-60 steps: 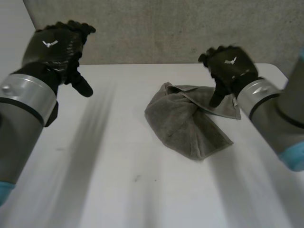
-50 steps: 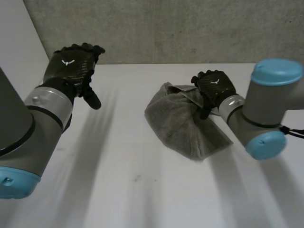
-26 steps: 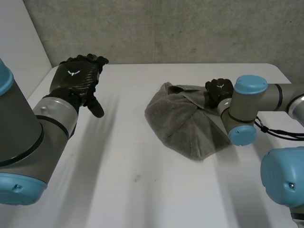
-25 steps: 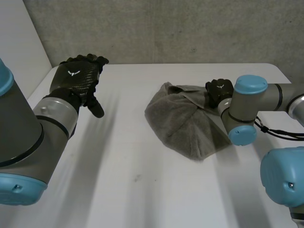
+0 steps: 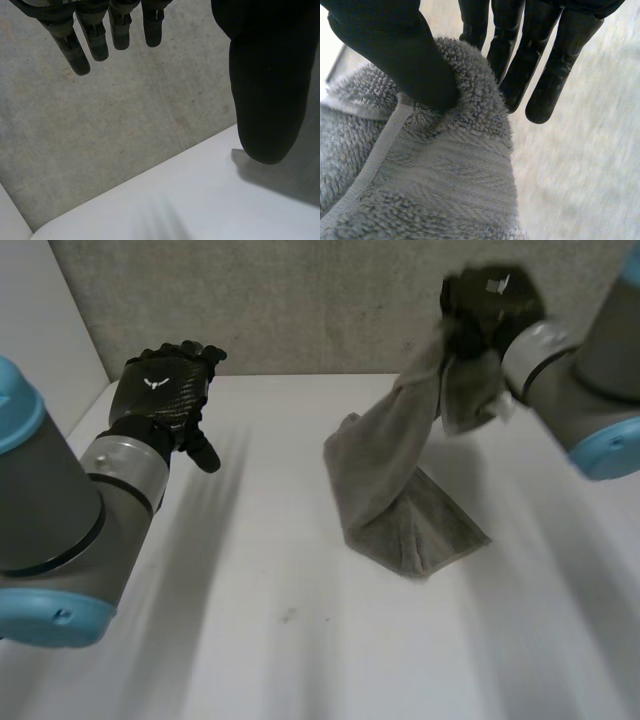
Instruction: Fold the towel.
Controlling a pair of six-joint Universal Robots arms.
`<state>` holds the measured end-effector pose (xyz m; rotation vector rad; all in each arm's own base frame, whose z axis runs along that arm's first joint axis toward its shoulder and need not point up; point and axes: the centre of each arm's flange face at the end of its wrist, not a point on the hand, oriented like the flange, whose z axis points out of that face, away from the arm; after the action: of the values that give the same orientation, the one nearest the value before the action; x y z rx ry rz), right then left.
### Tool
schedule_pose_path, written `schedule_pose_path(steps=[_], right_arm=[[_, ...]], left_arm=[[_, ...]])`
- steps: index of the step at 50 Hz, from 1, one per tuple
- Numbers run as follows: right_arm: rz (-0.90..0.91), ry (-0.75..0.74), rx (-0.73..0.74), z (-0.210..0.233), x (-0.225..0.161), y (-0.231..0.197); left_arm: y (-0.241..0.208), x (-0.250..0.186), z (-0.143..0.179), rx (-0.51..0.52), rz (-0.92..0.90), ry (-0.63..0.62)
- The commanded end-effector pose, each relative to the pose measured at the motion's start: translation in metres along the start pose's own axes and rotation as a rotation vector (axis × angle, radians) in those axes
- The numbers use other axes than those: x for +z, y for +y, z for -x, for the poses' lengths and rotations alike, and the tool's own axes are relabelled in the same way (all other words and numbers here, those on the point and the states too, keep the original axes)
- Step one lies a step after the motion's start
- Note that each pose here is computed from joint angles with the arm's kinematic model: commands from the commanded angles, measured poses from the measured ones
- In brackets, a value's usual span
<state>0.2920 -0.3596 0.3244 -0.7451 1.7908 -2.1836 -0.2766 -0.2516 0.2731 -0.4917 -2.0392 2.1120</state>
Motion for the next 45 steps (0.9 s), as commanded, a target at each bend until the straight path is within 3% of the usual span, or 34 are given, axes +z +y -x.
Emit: schedule_pose_path(steps=[1, 11, 13, 16, 18, 22, 24, 29, 38, 42, 43, 45], right_arm=[[-0.12, -0.077, -0.03, 0.004, -0.045, -0.079], [-0.218, -0.096, -0.056, 0.006, -0.104, -0.136], [-0.245, -0.128, -0.056, 0.015, -0.123, -0.147], [-0.262, -0.163, -0.053, 0.025, -0.14, -0.154], [-0.265, -0.173, -0.051, 0.028, -0.146, -0.156], [-0.253, -0.185, -0.046, 0.032, -0.155, -0.156], [-0.232, -0.197, -0.04, 0.035, -0.159, -0.151], [-0.211, -0.216, -0.036, 0.04, -0.161, -0.145], [-0.195, -0.203, -0.07, 0.041, -0.159, -0.139], [-0.194, -0.175, -0.108, 0.036, -0.154, -0.137], [-0.191, -0.165, -0.119, 0.034, -0.151, -0.135], [-0.18, -0.156, -0.128, 0.032, -0.147, -0.131]], left_arm=[[0.029, 0.035, 0.003, 0.001, 0.03, 0.013], [0.08, 0.069, -0.024, -0.079, 0.104, 0.229], [0.087, 0.077, -0.032, -0.164, 0.103, 0.277], [0.088, 0.08, -0.037, -0.213, 0.093, 0.309], [0.089, 0.082, -0.048, -0.31, 0.081, 0.404], [0.088, 0.078, -0.064, -0.398, 0.079, 0.53], [0.09, 0.069, -0.085, -0.473, 0.103, 0.658], [0.096, 0.056, -0.106, -0.556, 0.159, 0.763], [0.102, 0.056, -0.109, -0.574, 0.17, 0.737], [0.097, 0.072, -0.086, -0.492, 0.08, 0.527], [0.097, 0.072, -0.086, -0.491, 0.08, 0.526], [0.079, 0.09, -0.044, -0.348, -0.018, 0.328]])
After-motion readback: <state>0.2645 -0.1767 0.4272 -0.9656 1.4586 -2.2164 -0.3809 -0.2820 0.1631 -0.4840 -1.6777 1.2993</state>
